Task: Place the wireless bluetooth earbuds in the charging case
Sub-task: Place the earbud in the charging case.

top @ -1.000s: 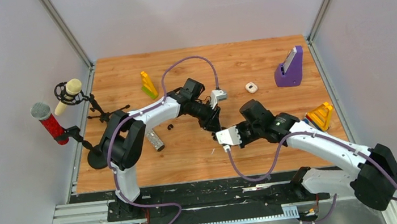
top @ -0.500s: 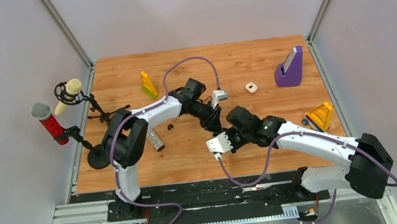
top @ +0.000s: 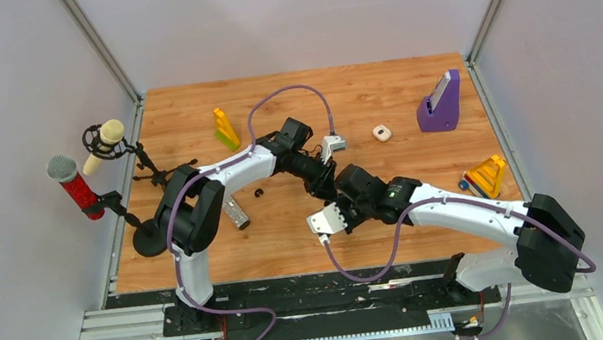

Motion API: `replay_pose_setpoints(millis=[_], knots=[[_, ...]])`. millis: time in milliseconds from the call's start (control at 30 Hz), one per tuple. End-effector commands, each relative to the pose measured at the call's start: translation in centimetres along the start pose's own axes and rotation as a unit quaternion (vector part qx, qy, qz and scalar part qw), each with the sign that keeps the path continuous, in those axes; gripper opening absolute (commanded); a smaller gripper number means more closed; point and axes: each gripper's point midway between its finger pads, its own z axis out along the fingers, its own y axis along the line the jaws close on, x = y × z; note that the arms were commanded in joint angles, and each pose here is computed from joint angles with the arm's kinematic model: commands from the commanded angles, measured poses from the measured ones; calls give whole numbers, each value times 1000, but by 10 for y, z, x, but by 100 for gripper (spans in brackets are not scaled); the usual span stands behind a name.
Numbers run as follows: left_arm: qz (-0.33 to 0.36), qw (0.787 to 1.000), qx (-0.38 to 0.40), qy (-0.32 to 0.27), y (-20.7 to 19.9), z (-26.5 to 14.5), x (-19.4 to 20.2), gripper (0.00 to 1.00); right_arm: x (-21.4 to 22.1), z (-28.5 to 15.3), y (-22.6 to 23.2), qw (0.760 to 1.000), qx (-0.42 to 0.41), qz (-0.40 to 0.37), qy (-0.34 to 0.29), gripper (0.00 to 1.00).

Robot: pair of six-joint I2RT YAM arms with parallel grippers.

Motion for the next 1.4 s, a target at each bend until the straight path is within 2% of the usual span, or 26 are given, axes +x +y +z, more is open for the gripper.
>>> replay_pose_setpoints(millis=[0,567,1367], knots=[[12,1000,14,-14,-8,-2,-15,18,-10,-4,-23,999,34,-10,-4,0],[10,1000,15,-13,-7,-1,-14,18,-8,1,-24,999,43,-19,15,0],[16,1000,23,-14,-11,-3,-16,18,-9,7,-13,999,29,-23,1,1]])
